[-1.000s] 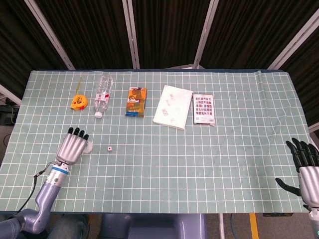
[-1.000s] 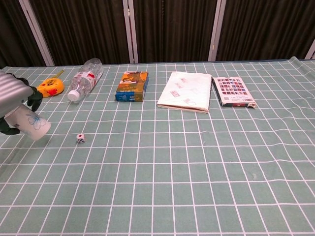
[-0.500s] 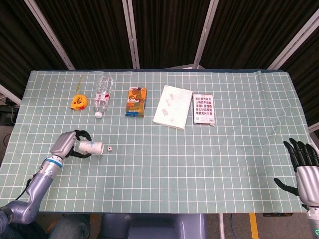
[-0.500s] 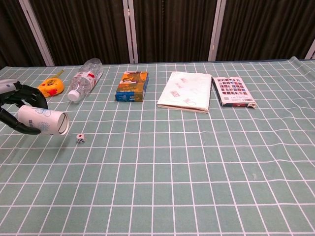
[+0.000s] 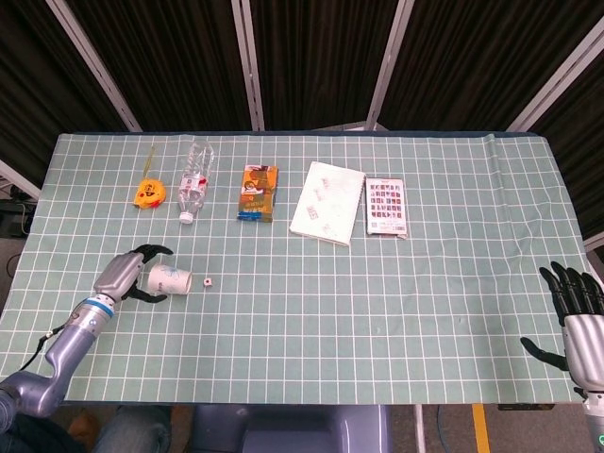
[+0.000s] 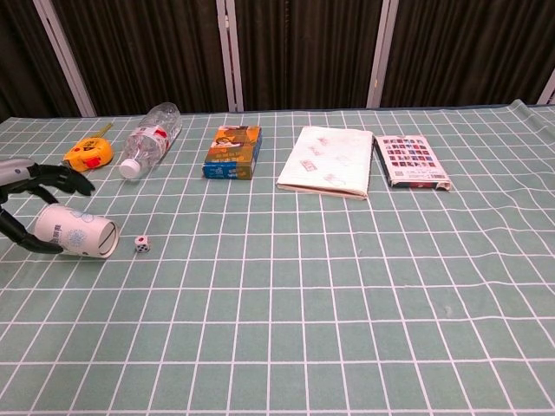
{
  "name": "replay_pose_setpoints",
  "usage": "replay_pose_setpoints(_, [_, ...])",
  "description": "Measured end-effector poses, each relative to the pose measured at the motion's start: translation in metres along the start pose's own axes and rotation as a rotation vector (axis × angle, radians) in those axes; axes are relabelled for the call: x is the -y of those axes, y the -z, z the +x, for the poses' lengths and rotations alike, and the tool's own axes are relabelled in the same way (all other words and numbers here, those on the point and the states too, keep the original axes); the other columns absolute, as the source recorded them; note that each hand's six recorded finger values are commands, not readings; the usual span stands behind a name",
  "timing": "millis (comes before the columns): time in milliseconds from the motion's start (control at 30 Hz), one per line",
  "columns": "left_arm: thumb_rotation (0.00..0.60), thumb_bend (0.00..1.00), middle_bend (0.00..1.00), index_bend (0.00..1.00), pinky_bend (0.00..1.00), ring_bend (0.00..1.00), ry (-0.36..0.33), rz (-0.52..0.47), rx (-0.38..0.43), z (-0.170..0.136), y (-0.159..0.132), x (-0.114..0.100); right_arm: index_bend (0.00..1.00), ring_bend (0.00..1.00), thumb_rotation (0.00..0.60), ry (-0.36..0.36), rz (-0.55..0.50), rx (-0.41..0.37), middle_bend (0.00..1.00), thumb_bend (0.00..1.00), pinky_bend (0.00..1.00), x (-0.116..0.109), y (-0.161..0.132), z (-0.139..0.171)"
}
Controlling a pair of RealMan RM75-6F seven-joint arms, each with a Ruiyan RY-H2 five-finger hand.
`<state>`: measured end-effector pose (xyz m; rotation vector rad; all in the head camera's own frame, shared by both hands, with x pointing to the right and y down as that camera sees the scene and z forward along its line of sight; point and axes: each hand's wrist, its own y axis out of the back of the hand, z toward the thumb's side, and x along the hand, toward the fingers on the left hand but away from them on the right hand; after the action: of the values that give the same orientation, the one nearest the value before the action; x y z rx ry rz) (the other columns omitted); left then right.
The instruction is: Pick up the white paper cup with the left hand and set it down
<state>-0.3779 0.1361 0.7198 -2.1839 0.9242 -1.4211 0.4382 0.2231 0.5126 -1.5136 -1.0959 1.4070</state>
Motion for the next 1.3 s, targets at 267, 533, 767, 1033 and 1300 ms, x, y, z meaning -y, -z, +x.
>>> replay_pose_setpoints(267, [0.6, 0.0, 0.0, 0.01, 0.0, 0.0, -0.132, 0.26, 0.11, -0.015, -0.027, -0.023, 0.0, 0.0, 0.6, -0.011, -0.016, -0.005, 0.0, 0.0, 0.0, 0.001, -0.002, -0.001])
replay_pose_setpoints(533, [0.6, 0.0, 0.0, 0.05, 0.0, 0.0, -0.169, 0.668, 0.101, -0.031, -0.06, -0.002, 0.0, 0.0, 0.6, -0.012, -0.016, -0.004, 0.0, 0.0, 0.0, 0.001, -0.001, -0.001])
replay_pose_setpoints(767, [0.6, 0.0, 0.02, 0.09, 0.01, 0.01, -0.151, 0.841, 0.039, -0.041, -0.088, 0.026, 0.0, 0.0, 0.6, -0.007, -0.017, 0.006, 0.0, 0.0, 0.0, 0.0, 0.002, 0.0])
replay_pose_setpoints(1033, [0.6, 0.0, 0.07, 0.12, 0.07, 0.06, -0.119, 0.835, -0.08, -0.03, -0.092, 0.048, 0.0, 0.0, 0.6, -0.014, -0.022, 0.002, 0.0, 0.0, 0.0, 0.0, 0.002, 0.0])
replay_pose_setpoints(1300, [0.6, 0.0, 0.13, 0.17, 0.21, 0.14, -0.111, 0.886, -0.133, -0.019, -0.081, 0.052, 0.0, 0.0, 0.6, -0.018, -0.024, 0.002, 0.0, 0.0, 0.0, 0.001, 0.002, -0.002])
